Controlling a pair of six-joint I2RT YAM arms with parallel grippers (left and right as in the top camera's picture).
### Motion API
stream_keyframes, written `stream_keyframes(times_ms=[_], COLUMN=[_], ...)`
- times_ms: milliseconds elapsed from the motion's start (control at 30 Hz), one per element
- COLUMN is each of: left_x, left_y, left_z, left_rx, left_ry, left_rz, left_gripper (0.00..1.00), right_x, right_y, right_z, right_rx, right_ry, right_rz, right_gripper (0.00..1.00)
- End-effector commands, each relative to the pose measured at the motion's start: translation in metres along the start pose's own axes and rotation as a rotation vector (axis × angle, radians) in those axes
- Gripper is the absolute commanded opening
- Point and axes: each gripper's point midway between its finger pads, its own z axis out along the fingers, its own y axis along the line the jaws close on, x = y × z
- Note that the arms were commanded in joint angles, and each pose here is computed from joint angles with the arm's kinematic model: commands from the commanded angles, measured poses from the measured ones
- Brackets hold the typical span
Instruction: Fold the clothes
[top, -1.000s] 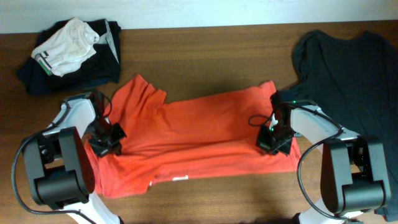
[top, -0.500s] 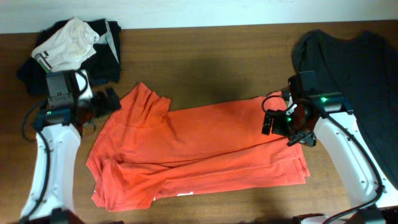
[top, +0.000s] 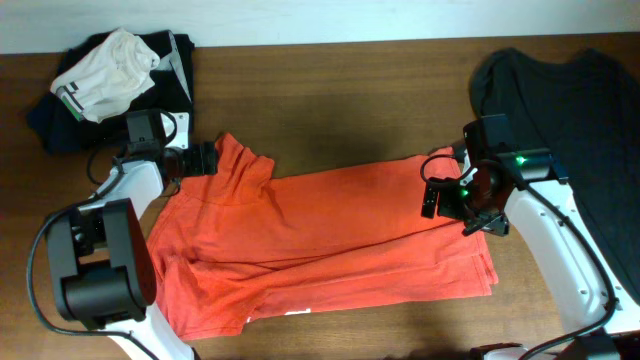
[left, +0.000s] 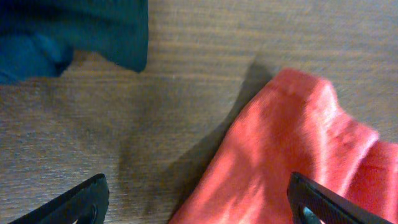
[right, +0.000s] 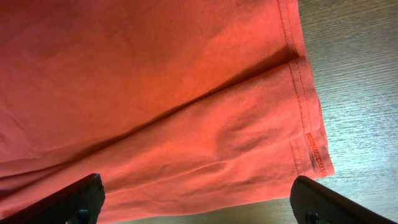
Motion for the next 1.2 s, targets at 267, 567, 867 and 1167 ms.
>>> stream_keyframes(times_ms=[267, 567, 867, 1167], left_x=[0.033, 0.035, 0.032, 0.033], left_y=[0.018, 0.018, 0.018, 0.018], left_z=[0.022, 0.022, 0.022, 0.022], left_rx=[-0.079, -0.077, -0.079, -0.078], left_ry=[0.110, 0.116, 0.104, 0.109], left_rz=[0.053, 0.052, 0.054, 0.053], left_gripper=[0.00, 0.00, 0.00, 0.00], right_x=[-0.057, -0.132, -0.176, -0.203], right_y=[-0.012, 0.007, -0.044, -0.066], right_z=[-0.005, 0.104, 0.122, 0.117], right_rx=[0.037, 0.010, 0.050, 0.078], right_ry=[-0.206, -0.250, -0.342, -0.442], right_rz=[0.023, -0.134, -0.015, 0.043], right_gripper=[0.99, 0.88, 0.75, 0.38])
